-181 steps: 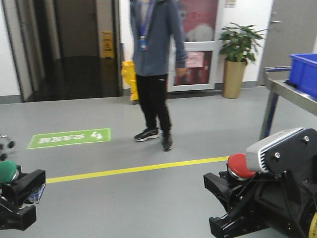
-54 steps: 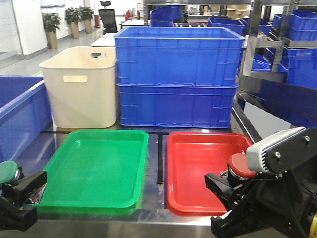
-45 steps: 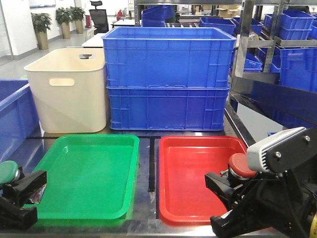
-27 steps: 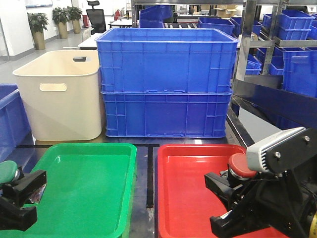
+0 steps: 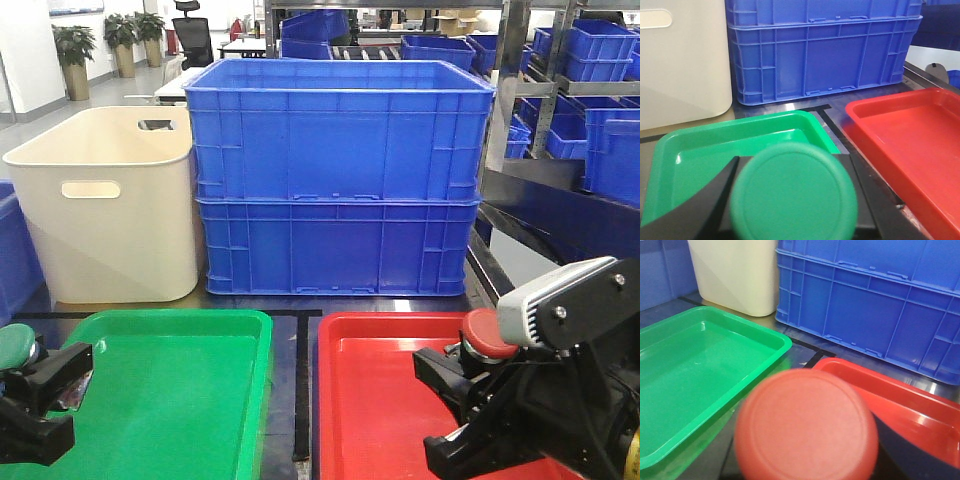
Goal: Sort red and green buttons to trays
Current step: 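Position the grippers above the green tray and the red tray, then lower the buttons into the trays and open both grippers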
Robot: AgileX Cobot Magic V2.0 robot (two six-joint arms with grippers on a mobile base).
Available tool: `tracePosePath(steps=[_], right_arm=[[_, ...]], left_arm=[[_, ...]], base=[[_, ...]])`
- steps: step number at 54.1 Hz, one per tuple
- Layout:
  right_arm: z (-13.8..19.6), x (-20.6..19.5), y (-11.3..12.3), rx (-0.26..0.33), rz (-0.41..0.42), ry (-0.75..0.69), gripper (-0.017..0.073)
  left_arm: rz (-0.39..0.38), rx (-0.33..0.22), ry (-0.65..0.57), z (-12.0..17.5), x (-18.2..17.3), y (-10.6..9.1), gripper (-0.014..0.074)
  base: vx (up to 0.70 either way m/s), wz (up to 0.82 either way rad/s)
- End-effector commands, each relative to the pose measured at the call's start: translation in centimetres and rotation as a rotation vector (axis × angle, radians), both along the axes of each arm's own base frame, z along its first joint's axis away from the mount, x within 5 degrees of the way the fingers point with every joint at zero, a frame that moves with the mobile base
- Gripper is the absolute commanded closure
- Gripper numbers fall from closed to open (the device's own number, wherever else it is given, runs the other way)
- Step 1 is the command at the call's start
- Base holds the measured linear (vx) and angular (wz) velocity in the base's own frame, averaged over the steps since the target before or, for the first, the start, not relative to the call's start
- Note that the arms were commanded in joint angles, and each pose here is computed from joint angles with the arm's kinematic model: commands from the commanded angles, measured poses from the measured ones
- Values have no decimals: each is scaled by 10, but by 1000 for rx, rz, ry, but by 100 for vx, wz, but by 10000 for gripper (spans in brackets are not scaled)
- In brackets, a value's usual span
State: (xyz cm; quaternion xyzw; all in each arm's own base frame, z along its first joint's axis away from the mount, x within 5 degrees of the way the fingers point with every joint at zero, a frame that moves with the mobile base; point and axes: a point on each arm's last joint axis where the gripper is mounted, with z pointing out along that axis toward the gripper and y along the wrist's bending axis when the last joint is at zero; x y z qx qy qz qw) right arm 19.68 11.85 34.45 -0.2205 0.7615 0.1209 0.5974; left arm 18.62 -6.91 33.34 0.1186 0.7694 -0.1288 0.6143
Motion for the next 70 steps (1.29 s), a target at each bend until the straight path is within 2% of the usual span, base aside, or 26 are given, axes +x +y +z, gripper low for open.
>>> tracePosePath(steps=[1, 57, 63, 70], right_arm=[[20, -4, 2, 50, 42, -82, 568], [18, -2, 2, 42, 35, -74, 568], [7, 7, 6, -12, 30, -47, 568], [-14, 27, 19, -152, 59, -30, 568]], left_arm=[[13, -58, -114, 20, -1, 1, 599], [22, -65, -144, 18, 8, -1, 599], [31, -58, -162, 11, 23, -6, 599], [44, -49, -144, -6, 46, -13, 599]], base=[[6, -1], [1, 0], [0, 0], [0, 0]])
